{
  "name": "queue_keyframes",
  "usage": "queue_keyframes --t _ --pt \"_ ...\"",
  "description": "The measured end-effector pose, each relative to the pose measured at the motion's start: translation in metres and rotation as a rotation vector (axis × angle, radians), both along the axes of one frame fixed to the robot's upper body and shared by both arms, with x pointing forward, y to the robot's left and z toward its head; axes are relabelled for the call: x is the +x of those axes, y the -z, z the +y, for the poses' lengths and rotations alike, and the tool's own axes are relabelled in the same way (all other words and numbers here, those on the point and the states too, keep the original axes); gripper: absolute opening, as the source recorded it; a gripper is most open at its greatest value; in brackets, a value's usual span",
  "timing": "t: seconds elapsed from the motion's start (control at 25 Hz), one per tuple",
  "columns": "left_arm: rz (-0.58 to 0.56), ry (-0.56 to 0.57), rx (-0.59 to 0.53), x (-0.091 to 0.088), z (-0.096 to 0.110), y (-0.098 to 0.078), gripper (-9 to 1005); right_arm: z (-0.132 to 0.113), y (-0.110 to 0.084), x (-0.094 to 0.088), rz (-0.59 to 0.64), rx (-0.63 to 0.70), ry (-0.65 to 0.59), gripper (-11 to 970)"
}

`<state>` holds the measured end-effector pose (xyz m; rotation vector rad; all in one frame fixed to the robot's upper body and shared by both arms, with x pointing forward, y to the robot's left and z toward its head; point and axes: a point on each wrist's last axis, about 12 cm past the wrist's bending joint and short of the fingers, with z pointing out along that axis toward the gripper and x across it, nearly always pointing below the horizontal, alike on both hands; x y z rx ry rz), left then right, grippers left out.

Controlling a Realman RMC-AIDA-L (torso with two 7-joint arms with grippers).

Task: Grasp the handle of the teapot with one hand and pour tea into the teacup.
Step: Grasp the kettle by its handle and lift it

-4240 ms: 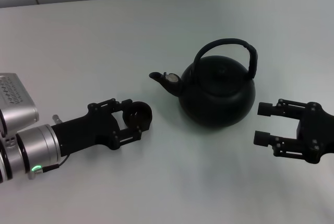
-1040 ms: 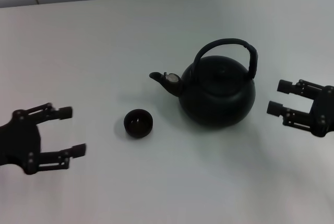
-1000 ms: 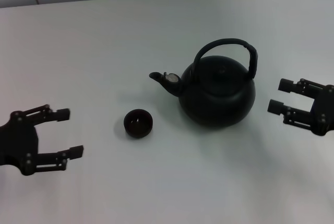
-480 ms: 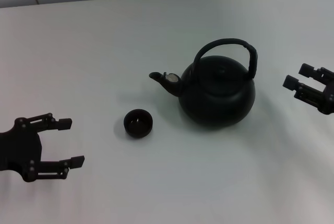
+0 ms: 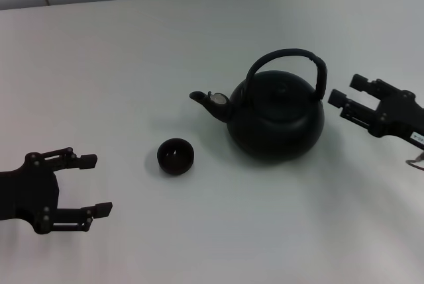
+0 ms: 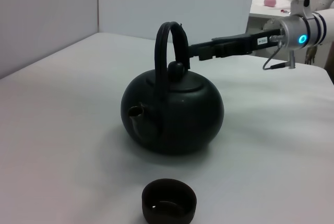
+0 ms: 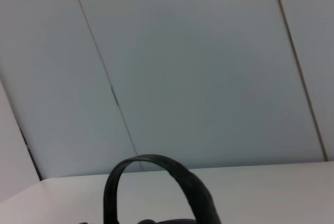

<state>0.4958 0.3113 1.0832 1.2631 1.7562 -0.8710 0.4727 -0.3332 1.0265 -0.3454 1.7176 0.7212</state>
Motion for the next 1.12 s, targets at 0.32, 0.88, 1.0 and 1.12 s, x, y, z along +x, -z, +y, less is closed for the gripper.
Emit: queue_keyframes --t 0.32,0.88,1.0,1.12 --pt "0.000 -0.002 0.000 0.000 0.000 0.000 867 0.014 -0.002 0.013 -0.013 0.019 -0.031 709" --pt "-0.011 -0.005 -0.002 0.002 -0.003 0.001 868 0.022 -0.002 0.035 0.005 0.009 0.022 709" --pt "-0.011 -0.007 -0.002 0.002 -0.003 0.001 867 0.019 -0.002 0.035 0.000 0.022 0.053 710" --pt "-0.009 -0.009 -0.002 0.003 -0.004 0.001 867 0.017 -0.002 0.034 0.000 0.023 0.060 710"
